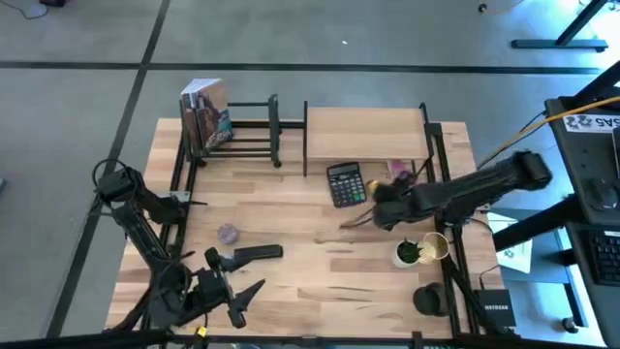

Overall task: Stock shelves
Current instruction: Remove the pink stapler from under the shelf

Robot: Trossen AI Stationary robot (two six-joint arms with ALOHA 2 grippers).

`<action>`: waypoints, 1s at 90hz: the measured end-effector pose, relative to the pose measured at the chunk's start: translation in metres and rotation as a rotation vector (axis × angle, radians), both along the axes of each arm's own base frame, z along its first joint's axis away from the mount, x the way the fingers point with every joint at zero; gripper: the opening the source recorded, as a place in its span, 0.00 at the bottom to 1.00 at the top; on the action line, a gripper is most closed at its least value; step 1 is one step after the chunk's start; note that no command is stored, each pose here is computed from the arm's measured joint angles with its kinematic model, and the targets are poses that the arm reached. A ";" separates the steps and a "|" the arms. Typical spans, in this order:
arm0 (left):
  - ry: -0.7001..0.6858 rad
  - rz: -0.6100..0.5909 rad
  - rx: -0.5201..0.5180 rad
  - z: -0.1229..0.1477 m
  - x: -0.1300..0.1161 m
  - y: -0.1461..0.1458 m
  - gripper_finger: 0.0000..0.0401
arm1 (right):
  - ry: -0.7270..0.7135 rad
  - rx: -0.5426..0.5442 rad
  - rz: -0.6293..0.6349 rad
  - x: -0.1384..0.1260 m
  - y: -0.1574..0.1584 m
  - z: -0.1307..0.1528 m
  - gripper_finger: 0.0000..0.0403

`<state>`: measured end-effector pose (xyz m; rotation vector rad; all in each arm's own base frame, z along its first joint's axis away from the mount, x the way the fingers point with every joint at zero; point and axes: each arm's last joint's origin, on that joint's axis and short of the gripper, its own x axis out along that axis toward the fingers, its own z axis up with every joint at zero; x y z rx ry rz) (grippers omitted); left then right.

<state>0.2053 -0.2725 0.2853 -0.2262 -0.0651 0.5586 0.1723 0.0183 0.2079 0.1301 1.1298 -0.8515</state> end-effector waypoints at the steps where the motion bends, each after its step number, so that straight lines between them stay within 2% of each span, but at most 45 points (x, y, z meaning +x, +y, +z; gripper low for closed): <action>1: 0.001 0.000 0.001 0.000 0.000 0.000 0.69 | -0.001 0.001 -0.019 -0.003 -0.001 0.000 0.58; 13: 0.002 0.007 0.003 0.000 0.002 0.001 0.69 | -0.049 0.003 -0.181 -0.024 -0.009 0.007 0.58; 40: 0.002 -0.033 0.010 -0.001 0.001 0.000 0.69 | -0.072 -0.010 -0.343 -0.037 -0.030 -0.009 0.58; 59: 0.004 -0.039 0.012 -0.003 0.002 -0.001 0.69 | -0.087 0.022 -0.411 -0.037 -0.043 -0.024 0.58; 74: 0.008 -0.040 0.018 -0.004 0.001 -0.001 0.69 | -0.145 0.094 -0.380 -0.030 -0.052 -0.033 0.58; 90: 0.009 -0.039 0.020 -0.005 0.002 -0.001 0.69 | -0.158 0.104 -0.400 -0.030 -0.060 -0.035 0.57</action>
